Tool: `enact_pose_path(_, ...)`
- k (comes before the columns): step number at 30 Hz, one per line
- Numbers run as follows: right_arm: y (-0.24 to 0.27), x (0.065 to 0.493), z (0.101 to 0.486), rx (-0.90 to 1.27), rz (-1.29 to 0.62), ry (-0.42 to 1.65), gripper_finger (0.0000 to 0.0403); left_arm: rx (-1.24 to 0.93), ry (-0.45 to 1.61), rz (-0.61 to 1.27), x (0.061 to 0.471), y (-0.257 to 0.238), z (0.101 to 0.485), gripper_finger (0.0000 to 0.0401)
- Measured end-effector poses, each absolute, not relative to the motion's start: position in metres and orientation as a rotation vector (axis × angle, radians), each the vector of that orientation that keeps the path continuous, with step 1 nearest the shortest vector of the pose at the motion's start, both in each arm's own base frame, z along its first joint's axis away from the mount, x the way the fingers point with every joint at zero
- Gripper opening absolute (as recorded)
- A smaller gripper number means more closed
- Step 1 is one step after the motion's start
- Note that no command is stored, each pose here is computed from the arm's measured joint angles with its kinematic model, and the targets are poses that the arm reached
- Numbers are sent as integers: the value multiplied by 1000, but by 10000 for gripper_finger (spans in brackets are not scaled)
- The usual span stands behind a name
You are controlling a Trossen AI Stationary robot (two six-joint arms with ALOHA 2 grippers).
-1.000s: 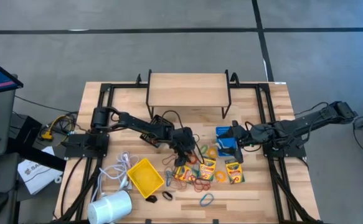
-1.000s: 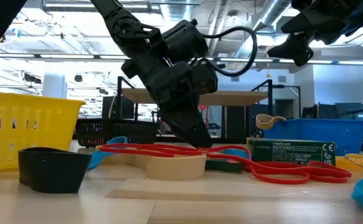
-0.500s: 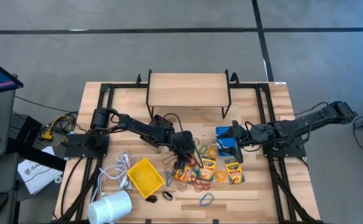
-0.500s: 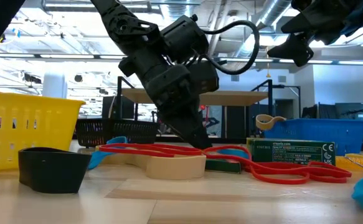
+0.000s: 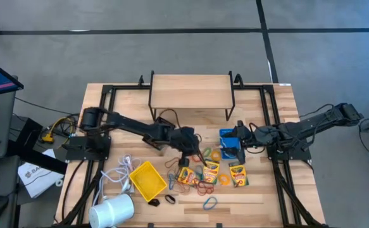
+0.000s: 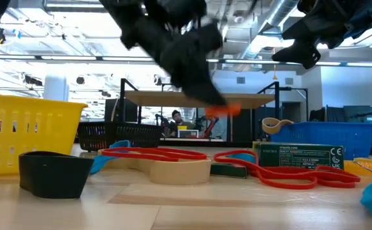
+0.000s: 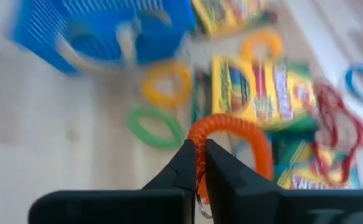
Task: Pick & Place Office Desk Supplies
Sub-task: Put the orange spring keychain into the black bin, then put the white rubber band into the blue bin
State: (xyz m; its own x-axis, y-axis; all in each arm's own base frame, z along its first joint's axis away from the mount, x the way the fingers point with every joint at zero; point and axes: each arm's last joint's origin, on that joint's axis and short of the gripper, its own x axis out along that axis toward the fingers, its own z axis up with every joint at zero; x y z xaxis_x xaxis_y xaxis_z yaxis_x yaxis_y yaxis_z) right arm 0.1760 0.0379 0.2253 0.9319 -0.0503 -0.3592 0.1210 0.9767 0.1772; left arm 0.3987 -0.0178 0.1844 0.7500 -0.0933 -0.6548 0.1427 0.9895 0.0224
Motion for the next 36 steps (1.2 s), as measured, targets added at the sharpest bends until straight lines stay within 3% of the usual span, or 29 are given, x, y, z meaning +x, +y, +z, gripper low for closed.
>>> enact_pose_path(8, 38, 175, 223, 199, -94, 381, 295, 213, 890, 241, 343, 8, 243, 6)
enact_pose_path(16, 38, 175, 222, 196, -91, 396, 295, 15, 1192, 396, 291, 31, 232, 14)
enact_pose_path(19, 38, 174, 222, 194, -89, 402, 295, 1, 1266, 384, 283, 32, 218, 40)
enact_pose_path(23, 38, 174, 221, 202, -92, 410, 295, 14, 1280, 397, 281, 33, 210, 104)
enact_pose_path(30, 38, 175, 219, 221, -99, 423, 295, 1, 1112, 407, 291, 34, 222, 203)
enact_pose_path(36, 33, 179, 210, 225, -149, 488, 295, -44, 749, 262, 321, 23, 243, 226)
